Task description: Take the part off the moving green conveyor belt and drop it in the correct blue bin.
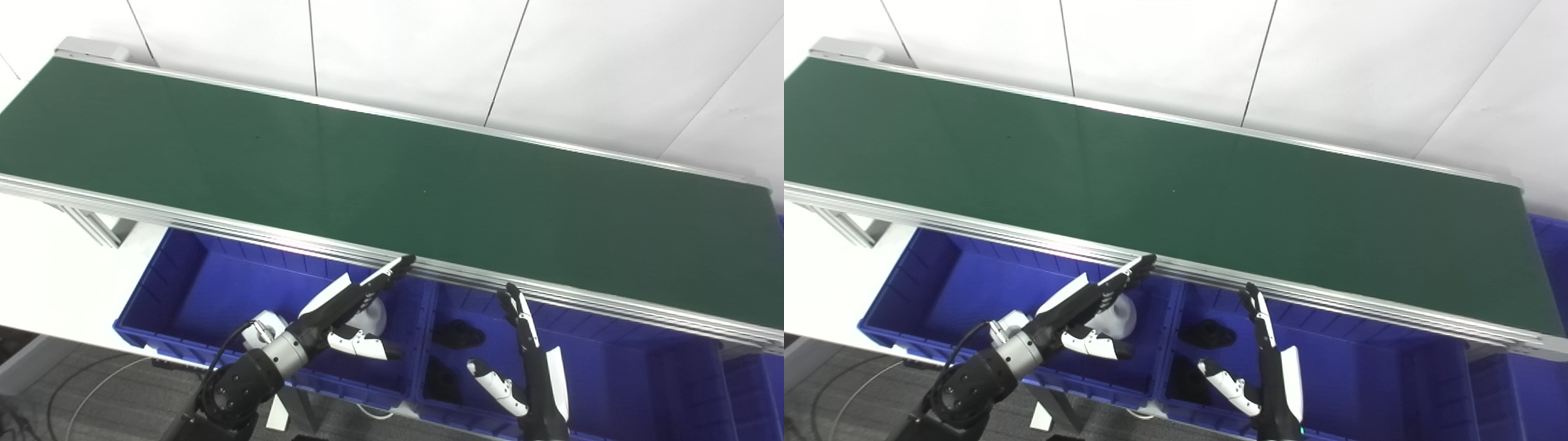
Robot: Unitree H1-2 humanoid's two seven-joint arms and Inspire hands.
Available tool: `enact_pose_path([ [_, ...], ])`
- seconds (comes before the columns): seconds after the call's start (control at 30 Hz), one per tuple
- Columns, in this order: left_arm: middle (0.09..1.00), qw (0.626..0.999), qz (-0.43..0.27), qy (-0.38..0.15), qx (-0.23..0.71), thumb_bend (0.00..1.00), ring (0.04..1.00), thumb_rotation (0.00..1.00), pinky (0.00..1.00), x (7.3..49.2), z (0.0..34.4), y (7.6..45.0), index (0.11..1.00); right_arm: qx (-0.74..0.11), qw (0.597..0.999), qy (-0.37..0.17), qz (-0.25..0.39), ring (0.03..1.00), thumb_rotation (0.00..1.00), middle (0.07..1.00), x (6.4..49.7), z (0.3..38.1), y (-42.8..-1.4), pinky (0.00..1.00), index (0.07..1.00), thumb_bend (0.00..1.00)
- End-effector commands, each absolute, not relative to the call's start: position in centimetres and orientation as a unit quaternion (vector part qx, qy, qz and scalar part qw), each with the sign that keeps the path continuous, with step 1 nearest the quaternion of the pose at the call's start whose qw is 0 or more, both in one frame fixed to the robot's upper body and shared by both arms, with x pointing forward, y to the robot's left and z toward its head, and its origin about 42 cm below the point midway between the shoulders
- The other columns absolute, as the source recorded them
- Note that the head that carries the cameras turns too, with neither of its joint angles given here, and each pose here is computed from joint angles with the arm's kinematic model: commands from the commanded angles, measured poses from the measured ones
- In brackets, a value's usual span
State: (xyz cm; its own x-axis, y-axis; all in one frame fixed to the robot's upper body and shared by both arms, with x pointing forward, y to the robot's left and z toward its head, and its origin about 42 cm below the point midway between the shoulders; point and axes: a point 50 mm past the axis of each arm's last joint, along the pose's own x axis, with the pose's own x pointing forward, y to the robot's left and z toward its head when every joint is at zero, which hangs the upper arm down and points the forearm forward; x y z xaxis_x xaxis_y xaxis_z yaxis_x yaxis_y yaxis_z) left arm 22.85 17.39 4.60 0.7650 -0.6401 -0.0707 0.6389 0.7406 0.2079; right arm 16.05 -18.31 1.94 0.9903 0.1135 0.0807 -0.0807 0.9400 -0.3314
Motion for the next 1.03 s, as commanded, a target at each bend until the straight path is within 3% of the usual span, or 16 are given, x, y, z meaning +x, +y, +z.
enact_pose_path([
  [0.0,1.0,0.934,-0.339,-0.035,0.104,0.96,1.0,0.5,1.0,23.6,5.4,17.8,1.0,-0.157,0.984,-0.061,0.056,0.942,0.74,0.944,16.2,2.4,-17.7,0.93,0.997,0.85],
  [0.27,1.0,0.935,-0.339,-0.035,0.098,0.93,1.0,0.45,0.99,23.7,5.2,18.7,1.0,-0.161,0.984,-0.059,0.046,0.962,0.75,0.967,16.5,2.4,-16.6,0.95,1.0,0.86],
  [0.73,1.0,0.938,-0.326,-0.032,0.114,0.92,1.0,0.45,0.99,24.1,4.6,19.9,1.0,-0.158,0.985,-0.059,0.035,0.945,0.75,0.968,16.8,2.0,-15.8,0.9,1.0,0.83],
  [0.87,1.0,0.938,-0.328,-0.035,0.109,0.94,1.0,0.45,1.0,24.3,4.6,20.8,1.0,-0.155,0.986,-0.065,0.019,0.905,0.75,0.957,17.2,1.8,-14.8,0.83,0.99,0.81],
  [1.0,1.0,0.936,-0.331,-0.04,0.115,0.95,1.0,0.48,1.0,24.4,4.7,21.2,1.0,-0.15,0.986,-0.067,0.007,0.91,0.75,0.955,17.3,1.6,-14.3,0.85,0.991,0.8],
])
